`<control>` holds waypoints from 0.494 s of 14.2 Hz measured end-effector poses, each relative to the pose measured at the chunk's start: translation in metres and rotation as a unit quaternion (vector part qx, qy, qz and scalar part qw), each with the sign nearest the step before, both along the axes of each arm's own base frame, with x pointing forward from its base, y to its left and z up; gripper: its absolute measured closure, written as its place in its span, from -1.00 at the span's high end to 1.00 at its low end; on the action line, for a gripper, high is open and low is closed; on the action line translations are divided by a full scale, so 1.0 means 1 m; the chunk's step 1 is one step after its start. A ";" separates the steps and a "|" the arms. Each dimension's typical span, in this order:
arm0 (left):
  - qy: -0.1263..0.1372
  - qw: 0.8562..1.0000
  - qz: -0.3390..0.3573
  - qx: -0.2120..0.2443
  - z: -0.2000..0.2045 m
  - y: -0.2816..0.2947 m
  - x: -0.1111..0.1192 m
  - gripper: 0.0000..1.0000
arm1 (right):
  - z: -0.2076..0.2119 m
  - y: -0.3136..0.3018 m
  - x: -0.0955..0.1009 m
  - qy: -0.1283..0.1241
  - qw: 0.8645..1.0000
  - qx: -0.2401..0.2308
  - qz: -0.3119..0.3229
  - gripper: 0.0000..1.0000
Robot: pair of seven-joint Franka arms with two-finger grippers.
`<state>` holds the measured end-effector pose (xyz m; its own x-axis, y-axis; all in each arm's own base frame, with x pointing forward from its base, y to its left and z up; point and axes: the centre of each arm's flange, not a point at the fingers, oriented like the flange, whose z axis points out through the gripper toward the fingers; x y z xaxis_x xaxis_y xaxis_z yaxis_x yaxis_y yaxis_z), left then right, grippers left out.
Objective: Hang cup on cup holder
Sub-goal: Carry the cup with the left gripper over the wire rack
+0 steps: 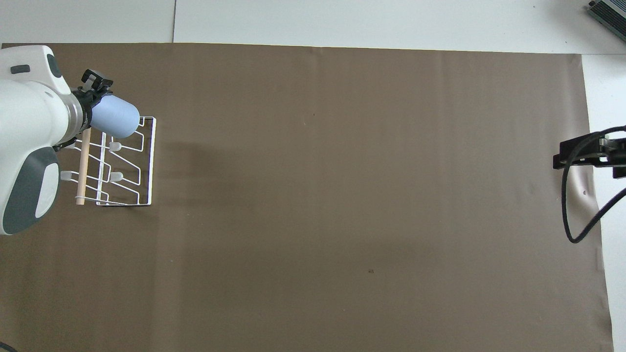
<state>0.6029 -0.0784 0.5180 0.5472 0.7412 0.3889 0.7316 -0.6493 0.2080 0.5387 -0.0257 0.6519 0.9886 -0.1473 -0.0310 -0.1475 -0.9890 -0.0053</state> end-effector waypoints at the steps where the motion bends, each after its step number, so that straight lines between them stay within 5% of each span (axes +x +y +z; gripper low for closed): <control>1: -0.001 1.000 -0.011 0.008 -0.002 0.002 0.003 0.54 | 0.000 -0.006 -0.001 0.001 1.000 0.001 0.017 1.00; 7: 0.003 0.998 -0.053 0.045 -0.019 0.002 0.018 0.54 | -0.011 -0.016 0.001 0.005 1.000 0.001 0.021 1.00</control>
<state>0.6206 -0.0765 0.4987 0.6226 0.6419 0.4477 0.6595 -0.7383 0.1414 0.5395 -0.0414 0.6411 0.9936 -0.1049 -0.0420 -0.1053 -0.9944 -0.0068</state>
